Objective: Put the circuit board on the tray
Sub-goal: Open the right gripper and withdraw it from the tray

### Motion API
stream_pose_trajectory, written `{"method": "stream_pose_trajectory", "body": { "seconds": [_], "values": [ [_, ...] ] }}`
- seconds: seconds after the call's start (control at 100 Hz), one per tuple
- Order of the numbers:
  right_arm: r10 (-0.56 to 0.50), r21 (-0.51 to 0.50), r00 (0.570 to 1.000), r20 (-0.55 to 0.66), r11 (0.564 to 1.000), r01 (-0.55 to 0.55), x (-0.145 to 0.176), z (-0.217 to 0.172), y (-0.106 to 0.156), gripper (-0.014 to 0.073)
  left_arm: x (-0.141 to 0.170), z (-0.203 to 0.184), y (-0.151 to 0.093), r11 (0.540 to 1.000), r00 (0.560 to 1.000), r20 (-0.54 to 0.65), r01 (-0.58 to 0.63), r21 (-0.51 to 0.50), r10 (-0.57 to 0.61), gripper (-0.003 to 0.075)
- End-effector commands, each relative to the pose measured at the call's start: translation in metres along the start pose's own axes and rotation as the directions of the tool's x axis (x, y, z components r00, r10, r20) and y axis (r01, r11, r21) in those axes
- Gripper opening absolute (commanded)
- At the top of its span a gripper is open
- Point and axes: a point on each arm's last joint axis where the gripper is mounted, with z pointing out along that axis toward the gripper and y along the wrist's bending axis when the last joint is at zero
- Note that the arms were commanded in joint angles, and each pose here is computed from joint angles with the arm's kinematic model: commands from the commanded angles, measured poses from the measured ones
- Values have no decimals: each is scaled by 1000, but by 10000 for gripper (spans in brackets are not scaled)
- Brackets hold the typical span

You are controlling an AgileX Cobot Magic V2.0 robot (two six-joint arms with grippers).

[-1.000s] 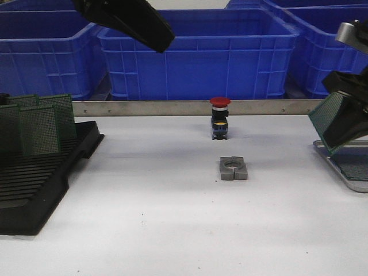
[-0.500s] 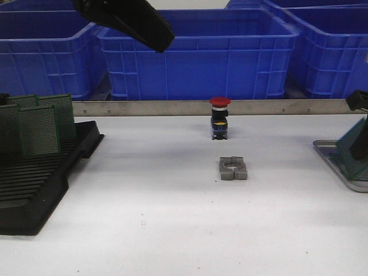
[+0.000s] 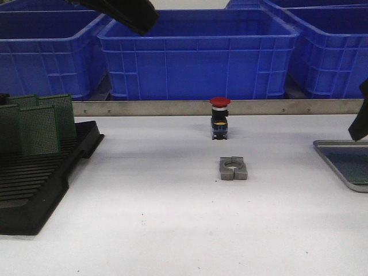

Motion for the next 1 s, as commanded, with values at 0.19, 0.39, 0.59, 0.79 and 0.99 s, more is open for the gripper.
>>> {"method": "stream_pose_trajectory", "body": {
  "seconds": [0.19, 0.39, 0.59, 0.79, 0.99],
  "values": [
    [-118, 2, 981, 155, 993, 120, -21, -59, 23, -58, -11, -57, -5, 977, 975, 118, 199, -75, -189, -4],
    [-157, 31, 956, 248, 988, 154, -22, -91, 35, -60, 1, -79, -3, 951, 958, 126, 275, -139, -259, -20],
    [-218, 106, 901, 375, 976, 192, -5, -118, 58, -60, 11, -98, -10, 855, 931, 239, 351, -381, -276, -20],
    [-286, 142, 824, 489, 958, 248, 21, -139, 86, -60, 25, -119, -44, 693, 916, 351, 381, -612, -194, -20],
    [-350, 190, 730, 587, 936, 296, 55, -151, 102, -60, 57, -130, -85, 502, 888, 449, 434, -748, -99, -20]
  ]
}}
